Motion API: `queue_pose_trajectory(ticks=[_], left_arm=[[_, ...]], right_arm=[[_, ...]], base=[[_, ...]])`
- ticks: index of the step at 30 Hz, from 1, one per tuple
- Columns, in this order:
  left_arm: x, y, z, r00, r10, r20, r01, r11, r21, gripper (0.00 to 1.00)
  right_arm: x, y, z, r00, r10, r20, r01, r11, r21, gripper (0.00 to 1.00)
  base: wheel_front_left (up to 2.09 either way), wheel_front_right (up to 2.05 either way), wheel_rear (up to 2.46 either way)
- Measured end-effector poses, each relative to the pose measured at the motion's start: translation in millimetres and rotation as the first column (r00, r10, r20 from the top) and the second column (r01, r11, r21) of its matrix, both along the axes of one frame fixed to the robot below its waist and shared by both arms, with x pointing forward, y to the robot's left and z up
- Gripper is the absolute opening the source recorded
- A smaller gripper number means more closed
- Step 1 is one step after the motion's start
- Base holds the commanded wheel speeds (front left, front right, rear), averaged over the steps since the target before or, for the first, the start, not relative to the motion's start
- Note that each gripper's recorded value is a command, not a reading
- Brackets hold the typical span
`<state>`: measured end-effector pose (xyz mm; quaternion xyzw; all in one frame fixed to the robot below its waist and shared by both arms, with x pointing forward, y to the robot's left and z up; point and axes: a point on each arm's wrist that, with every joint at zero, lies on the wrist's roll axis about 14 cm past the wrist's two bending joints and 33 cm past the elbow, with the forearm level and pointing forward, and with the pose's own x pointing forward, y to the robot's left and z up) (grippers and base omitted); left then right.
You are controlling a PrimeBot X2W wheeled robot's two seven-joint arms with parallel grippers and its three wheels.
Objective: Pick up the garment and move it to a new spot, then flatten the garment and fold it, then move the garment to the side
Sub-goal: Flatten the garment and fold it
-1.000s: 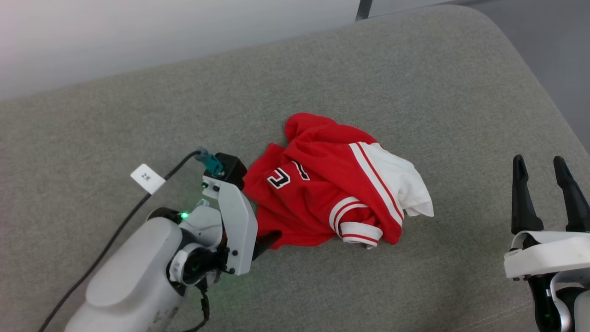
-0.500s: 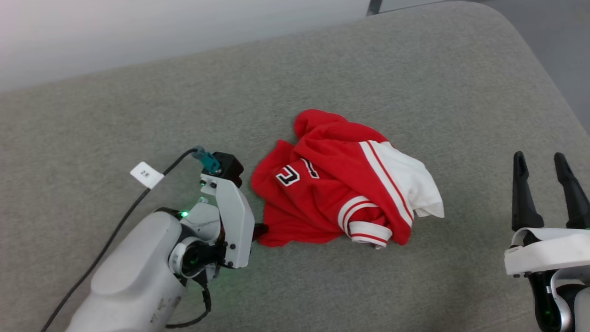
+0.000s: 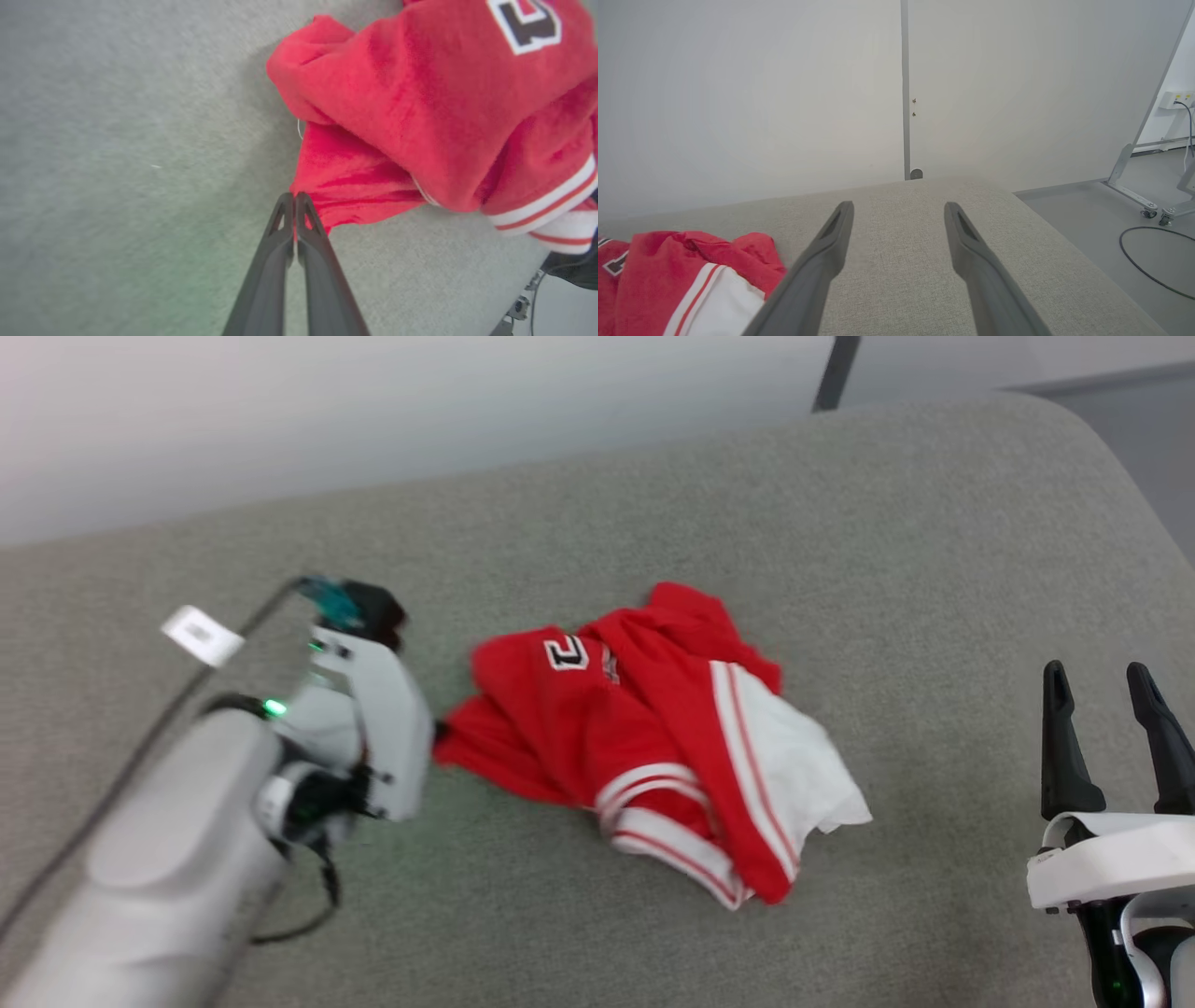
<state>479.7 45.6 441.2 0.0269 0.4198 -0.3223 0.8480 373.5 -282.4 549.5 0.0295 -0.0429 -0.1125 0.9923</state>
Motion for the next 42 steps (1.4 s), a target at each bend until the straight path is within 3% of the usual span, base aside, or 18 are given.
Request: queue_pose_trajectory(ticks=[12, 23, 24, 25, 26, 27, 28, 38, 42], left_arm=[[46.0, 78.0, 40.9, 0.965, 0.081, 0.25, -0.128, 0.976, 0.177, 0.0], [37.9, 80.4, -6.4, 0.978, 0.149, 0.146, -0.172, 0.972, 0.157, 0.0], [37.1, 79.9, -7.4, 0.978, 0.156, 0.141, -0.177, 0.973, 0.149, 0.05], [36.5, 79.1, -7.6, 0.977, 0.161, 0.14, -0.181, 0.974, 0.138, 0.36], [35.7, 78.6, -7.5, 0.976, 0.166, 0.138, -0.184, 0.974, 0.131, 0.51], [35.0, 78.5, -6.9, 0.976, 0.167, 0.142, -0.185, 0.974, 0.128, 0.79], [35.1, 78.2, -4.6, 0.974, 0.169, 0.152, -0.188, 0.975, 0.119, 0.98], [29.1, 85.0, 30.5, 0.953, 0.231, 0.194, -0.237, 0.972, 0.008, 1.0], [14.6, 79.6, 35.1, 0.961, 0.242, 0.133, -0.24, 0.97, -0.031, 1.0]], right_arm=[[-3.9, 12.7, 8.2, 0.999, 0.037, 0.002, -0.037, 0.999, -0.009, 1.0], [-3.0, 15.3, -0.6, 0.999, 0.044, -0.03, -0.044, 0.999, -0.003, 1.0], [-2.6, 16.1, -0.7, 0.998, 0.047, -0.03, -0.047, 0.999, -0.003, 1.0], [-1.9, 17.6, -1.1, 0.998, 0.052, -0.033, -0.052, 0.999, -0.001, 1.0], [-1.0, 19.7, -1.5, 0.998, 0.058, -0.036, -0.058, 0.998, 0.0, 1.0], [0.0, 22.2, -1.4, 0.997, 0.066, -0.036, -0.066, 0.998, 0.0, 1.0], [1.0, 25.0, -1.5, 0.996, 0.075, -0.038, -0.075, 0.997, 0.0, 1.0], [7.6, 43.6, 4.2, 0.991, 0.132, -0.029, -0.132, 0.991, 0.008, 1.0], [8.8, 51.5, 10.7, 0.988, 0.156, -0.014, -0.156, 0.988, 0.004, 1.0]], base=[[0.0, 0.0, 0.0], [0.0, 0.0, 0.0], [0.0, 0.0, 0.0], [0.0, 0.0, 0.0], [0.0, 0.0, 0.0], [0.0, 0.0, 0.0], [0.0, 0.0, 0.0], [0.0, 0.0, 0.0], [0.0, 0.0, 0.0]])
